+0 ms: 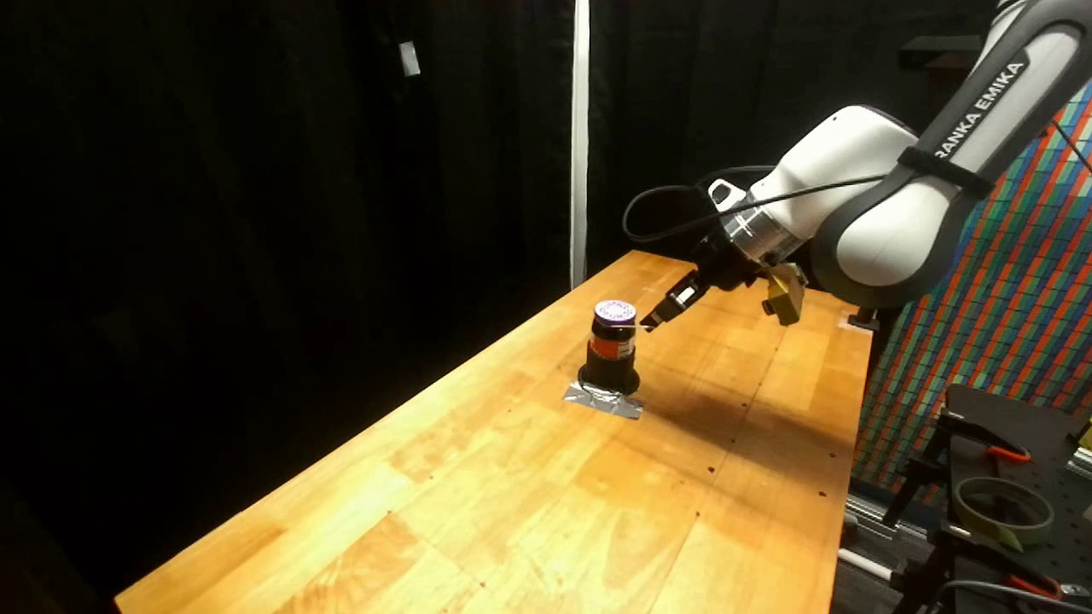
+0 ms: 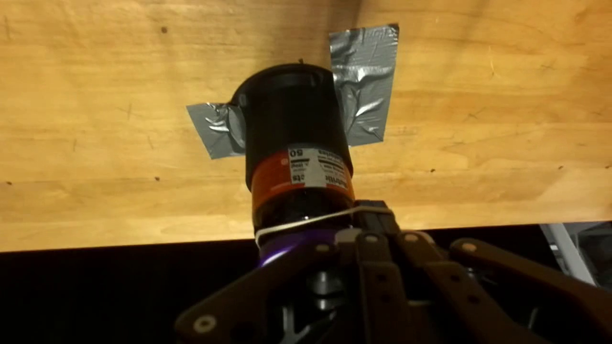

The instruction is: Put the rubber band on the jar.

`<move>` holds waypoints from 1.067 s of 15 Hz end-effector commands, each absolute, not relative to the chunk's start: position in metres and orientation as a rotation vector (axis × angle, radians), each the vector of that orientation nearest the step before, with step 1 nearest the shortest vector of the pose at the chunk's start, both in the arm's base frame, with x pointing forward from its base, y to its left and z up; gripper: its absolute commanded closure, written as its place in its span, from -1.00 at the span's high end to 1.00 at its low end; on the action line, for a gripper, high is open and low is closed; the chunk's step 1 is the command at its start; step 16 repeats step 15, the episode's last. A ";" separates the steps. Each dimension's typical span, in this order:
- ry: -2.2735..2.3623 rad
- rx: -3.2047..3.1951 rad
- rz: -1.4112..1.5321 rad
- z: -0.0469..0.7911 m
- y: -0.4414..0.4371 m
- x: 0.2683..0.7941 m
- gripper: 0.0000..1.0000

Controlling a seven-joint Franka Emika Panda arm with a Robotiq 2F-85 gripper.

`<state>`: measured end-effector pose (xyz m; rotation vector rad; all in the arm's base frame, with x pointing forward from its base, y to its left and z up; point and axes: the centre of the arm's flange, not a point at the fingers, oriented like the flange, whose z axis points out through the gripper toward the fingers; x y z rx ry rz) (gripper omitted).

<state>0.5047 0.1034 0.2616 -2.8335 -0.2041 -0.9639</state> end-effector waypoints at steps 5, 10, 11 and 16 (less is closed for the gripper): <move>-0.270 -2.736 -1.197 0.257 0.076 0.471 -0.98; -0.292 -2.720 -1.192 0.252 0.068 0.463 -0.98; -0.292 -2.713 -1.192 0.252 0.067 0.463 -0.97; -0.271 -2.673 -0.897 0.260 0.071 0.460 -0.39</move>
